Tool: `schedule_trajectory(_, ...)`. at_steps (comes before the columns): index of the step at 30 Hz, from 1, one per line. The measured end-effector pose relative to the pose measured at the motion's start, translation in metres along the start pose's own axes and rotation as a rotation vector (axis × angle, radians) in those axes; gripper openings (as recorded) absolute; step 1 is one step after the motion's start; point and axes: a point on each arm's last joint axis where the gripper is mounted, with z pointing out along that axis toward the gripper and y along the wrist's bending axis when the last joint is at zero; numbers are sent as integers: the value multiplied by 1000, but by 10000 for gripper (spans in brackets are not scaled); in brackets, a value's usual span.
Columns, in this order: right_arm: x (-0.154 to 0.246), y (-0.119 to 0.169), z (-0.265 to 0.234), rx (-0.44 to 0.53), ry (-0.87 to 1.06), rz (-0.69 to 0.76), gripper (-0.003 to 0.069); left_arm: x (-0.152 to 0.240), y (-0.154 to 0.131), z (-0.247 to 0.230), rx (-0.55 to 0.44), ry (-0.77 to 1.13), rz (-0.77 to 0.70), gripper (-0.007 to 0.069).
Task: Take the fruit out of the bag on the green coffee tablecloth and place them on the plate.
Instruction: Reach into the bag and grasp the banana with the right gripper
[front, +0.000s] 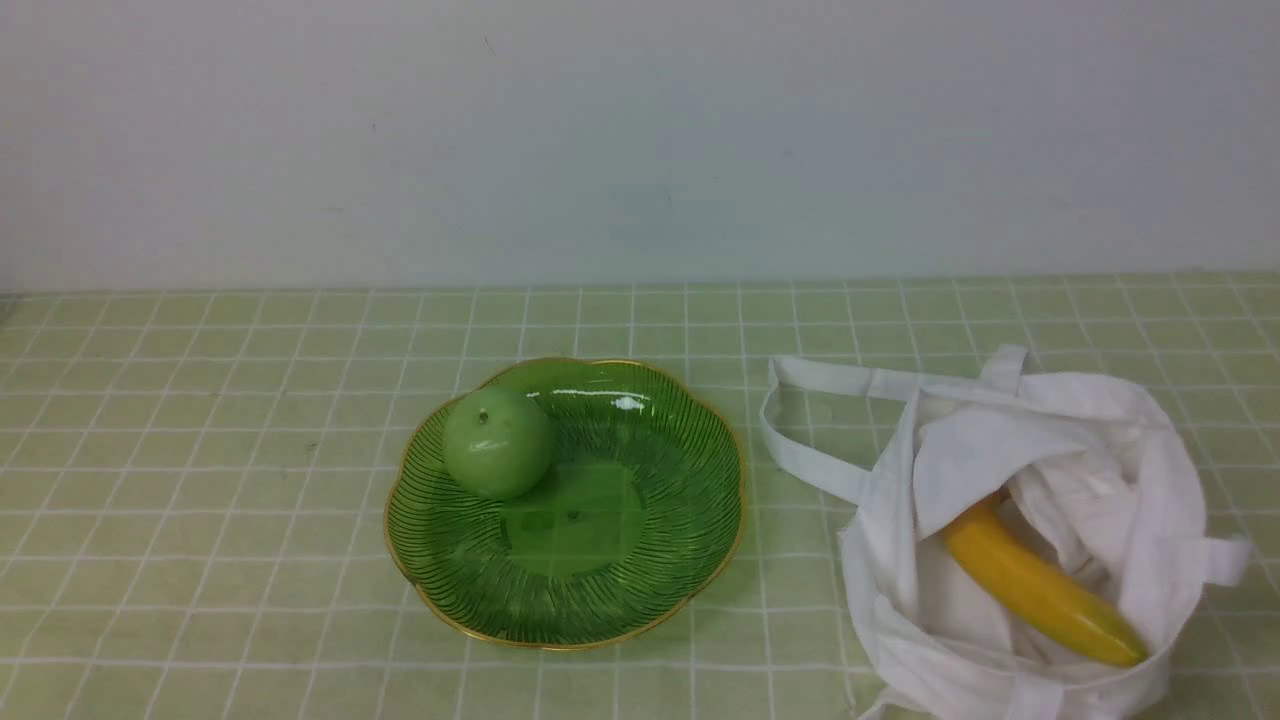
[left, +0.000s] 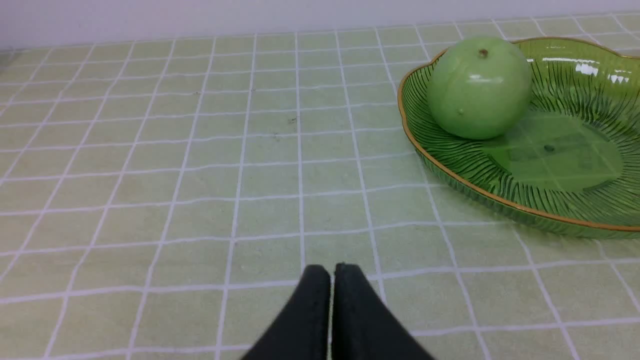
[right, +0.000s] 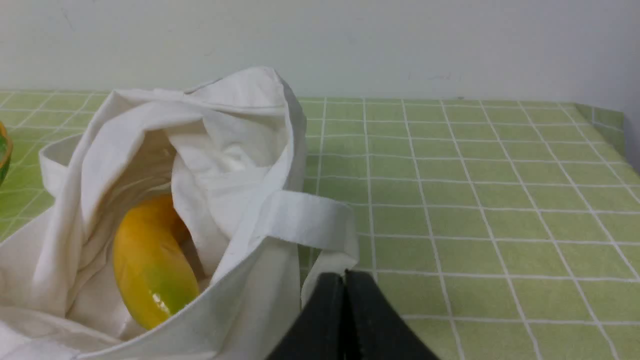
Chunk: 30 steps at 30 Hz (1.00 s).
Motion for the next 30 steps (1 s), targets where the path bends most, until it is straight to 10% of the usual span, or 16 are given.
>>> schedule_trajectory(30, -6, 3, 1, -39, -89, 108, -14, 0, 0, 0, 0, 0, 0, -8)
